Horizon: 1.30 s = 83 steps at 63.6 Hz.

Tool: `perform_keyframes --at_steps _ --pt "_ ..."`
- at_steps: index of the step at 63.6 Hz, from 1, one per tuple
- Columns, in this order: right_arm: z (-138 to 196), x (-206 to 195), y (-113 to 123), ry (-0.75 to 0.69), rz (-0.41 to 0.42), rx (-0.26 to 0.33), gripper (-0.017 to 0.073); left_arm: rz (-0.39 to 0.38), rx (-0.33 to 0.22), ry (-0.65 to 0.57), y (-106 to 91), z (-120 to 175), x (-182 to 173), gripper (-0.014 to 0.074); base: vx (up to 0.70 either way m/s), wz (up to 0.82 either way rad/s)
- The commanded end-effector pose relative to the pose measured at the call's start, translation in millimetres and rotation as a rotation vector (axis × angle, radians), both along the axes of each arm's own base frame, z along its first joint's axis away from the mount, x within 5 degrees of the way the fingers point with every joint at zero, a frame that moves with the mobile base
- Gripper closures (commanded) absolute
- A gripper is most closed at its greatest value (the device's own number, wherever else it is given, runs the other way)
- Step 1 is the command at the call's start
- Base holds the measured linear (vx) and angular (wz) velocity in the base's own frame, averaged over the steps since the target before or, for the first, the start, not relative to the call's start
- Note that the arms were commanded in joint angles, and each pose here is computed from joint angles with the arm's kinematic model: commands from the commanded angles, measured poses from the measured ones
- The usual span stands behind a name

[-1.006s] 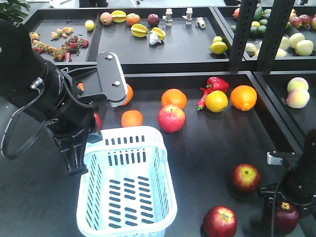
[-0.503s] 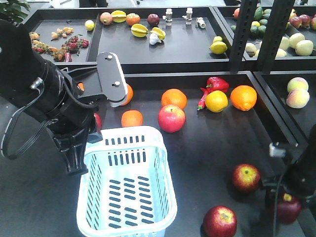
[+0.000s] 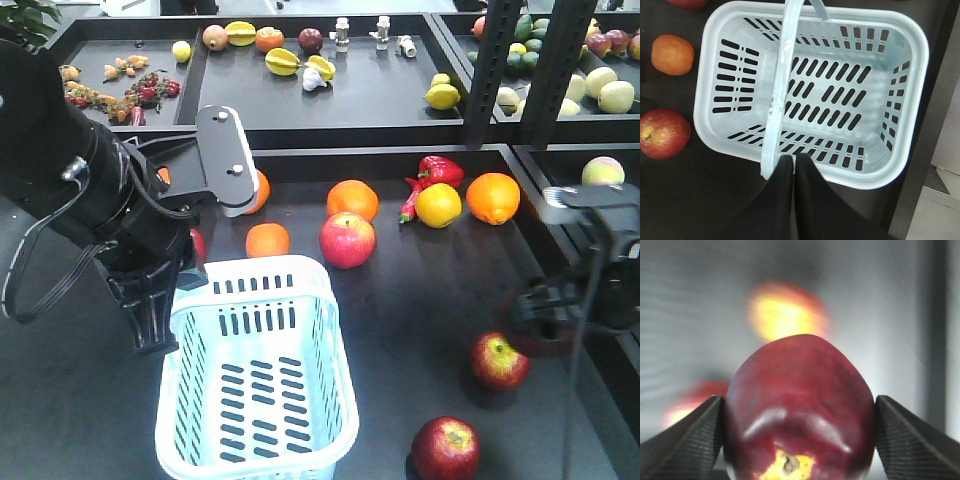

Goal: Pick three apples into basket with both arms
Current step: 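Carry the dark red apple over the basket and release it inside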

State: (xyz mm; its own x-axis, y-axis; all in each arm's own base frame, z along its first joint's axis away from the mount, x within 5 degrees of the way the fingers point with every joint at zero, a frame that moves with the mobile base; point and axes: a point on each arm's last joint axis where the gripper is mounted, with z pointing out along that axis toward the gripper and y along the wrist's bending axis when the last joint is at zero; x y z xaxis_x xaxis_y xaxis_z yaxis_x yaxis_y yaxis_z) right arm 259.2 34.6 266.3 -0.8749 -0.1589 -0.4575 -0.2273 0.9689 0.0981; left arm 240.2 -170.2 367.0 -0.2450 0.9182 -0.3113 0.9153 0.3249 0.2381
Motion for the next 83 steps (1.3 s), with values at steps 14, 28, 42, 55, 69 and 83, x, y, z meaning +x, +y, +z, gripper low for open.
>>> perform_keyframes --at_steps 14,28,42,55,69,83 --pt "30.9 -36.2 98.5 -0.134 0.344 0.136 0.0314 0.009 -0.041 -0.048 3.9 17.3 -6.5 0.06 0.0 0.0" --pt "32.8 -43.8 141.4 -0.22 0.403 0.265 0.0314 0.009 -0.041 -0.049 3.9 17.4 -6.5 0.06 0.0 0.0" --pt "11.4 -35.8 170.0 -0.217 0.406 0.3 0.0311 0.009 -0.041 -0.049 3.9 17.4 -6.4 0.06 0.0 0.0" --pt "-18.1 -28.1 188.5 -0.177 0.417 0.265 0.0234 0.009 -0.041 -0.049 3.9 17.4 -6.4 0.06 0.0 0.0" --pt "-34.7 -20.9 193.3 -0.149 0.391 0.252 0.0008 0.009 -0.041 -0.049 3.9 17.4 -6.4 0.06 0.0 0.0" --pt "-38.8 -21.1 193.9 -0.125 0.389 0.248 -0.0137 0.009 -0.041 -0.049 3.9 17.4 -6.4 0.06 0.0 0.0"
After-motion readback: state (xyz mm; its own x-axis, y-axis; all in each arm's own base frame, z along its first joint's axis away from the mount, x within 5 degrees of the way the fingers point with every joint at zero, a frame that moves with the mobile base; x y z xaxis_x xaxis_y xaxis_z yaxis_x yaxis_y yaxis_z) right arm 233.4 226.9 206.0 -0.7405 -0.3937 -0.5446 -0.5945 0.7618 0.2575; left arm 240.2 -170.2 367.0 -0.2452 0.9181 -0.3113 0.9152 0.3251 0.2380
